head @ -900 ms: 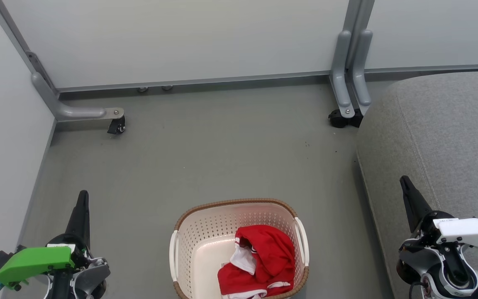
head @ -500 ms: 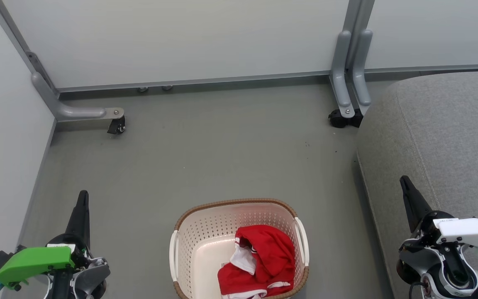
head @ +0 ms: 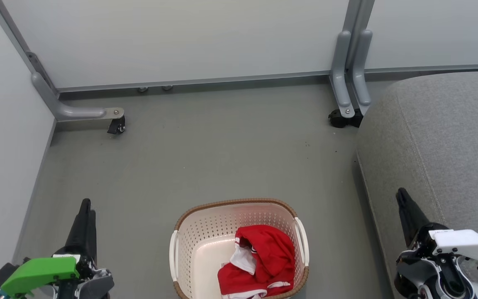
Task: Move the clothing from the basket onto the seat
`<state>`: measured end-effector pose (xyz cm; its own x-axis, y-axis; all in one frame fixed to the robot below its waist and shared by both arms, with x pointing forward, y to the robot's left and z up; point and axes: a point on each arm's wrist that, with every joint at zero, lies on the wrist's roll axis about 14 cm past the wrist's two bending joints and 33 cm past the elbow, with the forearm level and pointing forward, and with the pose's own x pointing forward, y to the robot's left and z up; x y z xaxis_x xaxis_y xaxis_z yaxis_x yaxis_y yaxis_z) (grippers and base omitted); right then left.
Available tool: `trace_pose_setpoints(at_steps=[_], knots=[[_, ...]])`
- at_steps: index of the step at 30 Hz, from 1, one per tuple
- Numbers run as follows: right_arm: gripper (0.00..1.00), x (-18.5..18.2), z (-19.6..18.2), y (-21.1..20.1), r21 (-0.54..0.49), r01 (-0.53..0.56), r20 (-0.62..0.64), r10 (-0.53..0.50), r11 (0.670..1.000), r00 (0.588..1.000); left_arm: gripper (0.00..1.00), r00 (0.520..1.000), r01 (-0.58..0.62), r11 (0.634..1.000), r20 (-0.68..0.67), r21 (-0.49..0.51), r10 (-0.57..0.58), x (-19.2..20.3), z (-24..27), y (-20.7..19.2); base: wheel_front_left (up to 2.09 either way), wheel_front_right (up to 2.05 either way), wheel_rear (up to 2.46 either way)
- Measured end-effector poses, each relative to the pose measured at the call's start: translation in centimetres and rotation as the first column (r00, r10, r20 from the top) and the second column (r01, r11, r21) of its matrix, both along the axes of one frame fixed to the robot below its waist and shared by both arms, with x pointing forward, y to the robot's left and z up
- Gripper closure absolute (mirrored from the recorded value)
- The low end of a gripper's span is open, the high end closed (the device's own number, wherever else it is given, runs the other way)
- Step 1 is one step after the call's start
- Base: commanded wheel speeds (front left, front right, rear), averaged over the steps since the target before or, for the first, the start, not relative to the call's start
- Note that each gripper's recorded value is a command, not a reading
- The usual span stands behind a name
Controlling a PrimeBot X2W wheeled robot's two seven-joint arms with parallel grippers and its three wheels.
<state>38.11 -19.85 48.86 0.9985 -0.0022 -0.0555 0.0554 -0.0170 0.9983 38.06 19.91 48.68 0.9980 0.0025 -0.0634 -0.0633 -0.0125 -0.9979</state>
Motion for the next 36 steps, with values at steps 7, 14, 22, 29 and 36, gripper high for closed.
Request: trace_pose_setpoints(at_steps=[7, 14, 22, 29, 36], knots=[[0.00, -0.3, -0.5, 0.5, -0.007, 0.002, -0.015, -0.002, 1.000, 1.000, 0.00, 1.000, 0.001, 1.000, -0.006, 0.001, -0.001, -0.2, -0.2, -0.4, 0.00, 0.00, 0.00], [0.00, -0.1, -0.2, 0.8, -0.090, 0.002, -0.008, -0.003, 0.996, 1.000, 0.00, 1.000, -0.016, 0.998, 0.023, 0.058, 0.015, 0.1, 0.8, -0.4, 0.00, 0.00, 0.00], [0.00, 0.3, 1.4, 1.1, -0.298, -0.001, 0.037, 0.013, 0.955, 0.999, 0.00, 0.998, -0.024, 0.973, 0.068, 0.229, 0.008, 0.4, 2.3, -0.4, 0.00, 0.00, 0.00], [0.00, 0.5, 2.5, 1.6, -0.437, 0.001, 0.069, 0.033, 0.899, 0.997, 0.00, 0.994, -0.036, 0.937, 0.110, 0.348, -0.003, 0.5, 3.8, -0.6, 0.00, 0.00, 0.00], [0.00, 0.5, 3.3, 2.2, -0.571, 0.006, 0.091, 0.056, 0.821, 0.994, 0.00, 0.991, -0.039, 0.873, 0.131, 0.487, -0.029, 0.5, 4.4, -1.0, 0.00, 0.00, 0.00]])
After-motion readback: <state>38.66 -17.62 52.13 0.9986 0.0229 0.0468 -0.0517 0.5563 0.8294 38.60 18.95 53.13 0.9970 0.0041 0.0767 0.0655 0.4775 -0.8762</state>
